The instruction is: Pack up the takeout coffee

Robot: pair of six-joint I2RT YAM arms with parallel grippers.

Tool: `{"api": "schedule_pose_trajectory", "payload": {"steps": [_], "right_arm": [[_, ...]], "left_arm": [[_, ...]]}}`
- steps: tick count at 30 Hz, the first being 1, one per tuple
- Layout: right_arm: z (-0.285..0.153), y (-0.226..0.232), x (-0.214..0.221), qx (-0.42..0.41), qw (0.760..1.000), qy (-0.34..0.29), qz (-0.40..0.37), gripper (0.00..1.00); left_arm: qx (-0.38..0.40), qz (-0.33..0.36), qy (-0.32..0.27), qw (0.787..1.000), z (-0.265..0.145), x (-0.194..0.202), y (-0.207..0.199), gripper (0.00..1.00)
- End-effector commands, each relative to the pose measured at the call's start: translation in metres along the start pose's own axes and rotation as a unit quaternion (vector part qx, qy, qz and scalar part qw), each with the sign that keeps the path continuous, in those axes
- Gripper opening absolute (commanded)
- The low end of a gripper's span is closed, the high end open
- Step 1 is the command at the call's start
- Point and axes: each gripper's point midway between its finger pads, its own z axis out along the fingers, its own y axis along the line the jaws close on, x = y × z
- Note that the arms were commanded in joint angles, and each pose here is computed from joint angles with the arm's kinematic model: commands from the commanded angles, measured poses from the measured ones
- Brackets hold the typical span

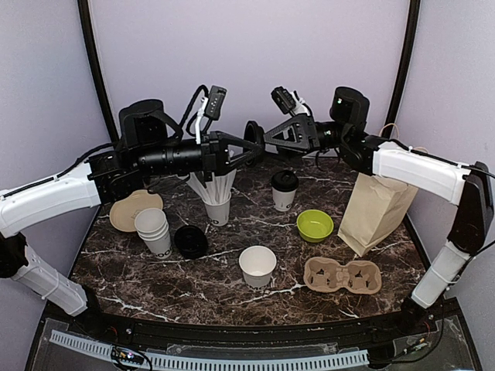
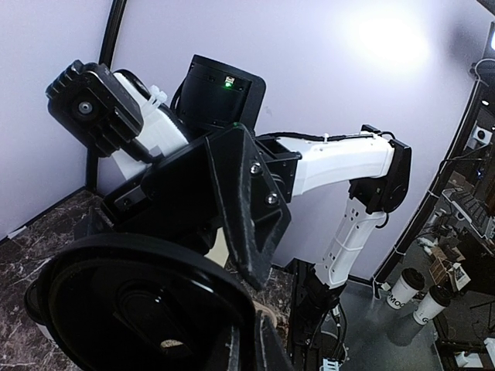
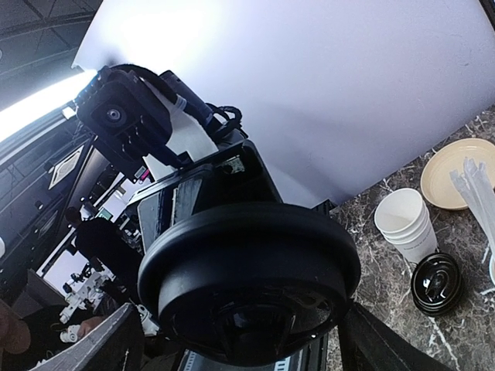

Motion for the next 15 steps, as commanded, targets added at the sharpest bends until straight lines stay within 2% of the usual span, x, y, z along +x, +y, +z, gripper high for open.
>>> {"api": "schedule_pose_trajectory", "payload": {"steps": [1, 8, 15], "right_arm": [[0.004, 0.013, -0.005, -0.024, 0.999, 0.000, -0.023, 0.86], [0.005, 0.009, -0.005, -0.027, 1.000, -0.001, -0.015, 0.78], [0.006, 0.008, -0.003, -0.024, 1.000, 0.002, -0.016, 0.84]], "left_arm": [[0.010, 0.006, -0.013, 1.000, -0.005, -0.009, -0.005, 0.05], [0.006, 0.008, -0.012, 1.000, -0.005, -0.007, -0.003, 0.06], [-0.012, 0.006, -0.001, 1.000, -0.003, 0.000, 0.006, 0.06]]}}
